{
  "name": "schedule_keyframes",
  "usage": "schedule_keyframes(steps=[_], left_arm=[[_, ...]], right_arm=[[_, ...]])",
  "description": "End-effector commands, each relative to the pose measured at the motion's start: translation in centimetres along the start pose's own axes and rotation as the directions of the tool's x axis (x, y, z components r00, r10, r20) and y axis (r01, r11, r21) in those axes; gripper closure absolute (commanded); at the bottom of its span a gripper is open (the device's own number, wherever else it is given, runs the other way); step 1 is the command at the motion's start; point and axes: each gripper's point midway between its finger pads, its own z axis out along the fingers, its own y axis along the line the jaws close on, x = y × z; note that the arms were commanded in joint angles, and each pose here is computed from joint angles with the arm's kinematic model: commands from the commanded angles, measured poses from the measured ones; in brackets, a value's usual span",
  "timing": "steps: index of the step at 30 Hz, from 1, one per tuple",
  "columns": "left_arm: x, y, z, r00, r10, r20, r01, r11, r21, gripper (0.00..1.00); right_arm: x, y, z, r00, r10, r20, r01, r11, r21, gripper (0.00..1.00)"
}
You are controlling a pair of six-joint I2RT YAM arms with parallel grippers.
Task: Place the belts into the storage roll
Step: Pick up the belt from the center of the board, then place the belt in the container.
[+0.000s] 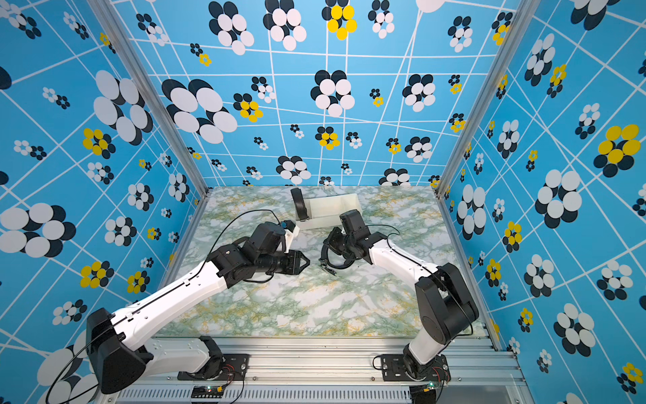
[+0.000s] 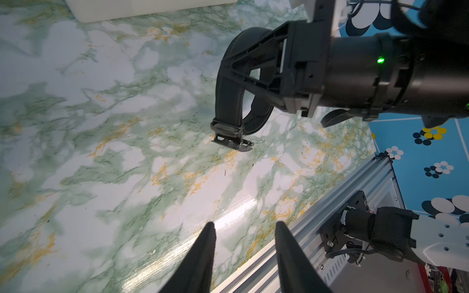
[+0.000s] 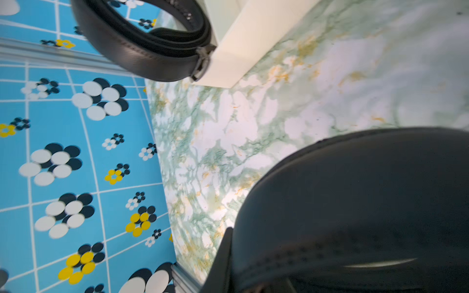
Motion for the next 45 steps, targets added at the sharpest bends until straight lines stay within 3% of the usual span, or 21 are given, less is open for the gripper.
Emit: schedule_keyframes(steps=[1,8,13,20,30,45], left_arm=[[0.7,1.5,-0.8,0.997,-0.079,0.003,0.079,0.996,0.034,0.58],[1.9,4.5,-2.0,0.979,-0.204,-0.022,0.205,0.976,0.072,0.6],[2.2,5.8,-2.1,0.972,-0.23,-0.042,0.233,0.969,0.078,0.61],[2.0,7.6,-1.9,0.958,-0.284,-0.047,0.287,0.952,0.103,0.63],[3.5,9.7,-1.5,0.941,-0.329,-0.085,0.336,0.938,0.087,0.64],[7.4,11.4,-0.2,0.913,-0.38,-0.148,0.39,0.92,0.046,0.67]], right_arm=[[-0.9,4.7,-1.6,0.977,-0.212,-0.004,0.207,0.955,-0.213,1.0],[-2.6,8.4,-2.3,0.93,-0.355,-0.095,0.291,0.869,-0.4,1.0],[-4.8,11.1,-2.4,0.889,-0.449,-0.089,0.36,0.806,-0.47,1.0],[-8.0,15.1,-3.6,0.743,-0.667,0.052,0.593,0.62,-0.515,1.0],[-12.1,15.7,-2.4,0.614,-0.767,0.186,0.69,0.408,-0.598,1.0],[-18.3,11.6,-1.4,0.543,-0.772,0.331,0.775,0.309,-0.552,1.0]])
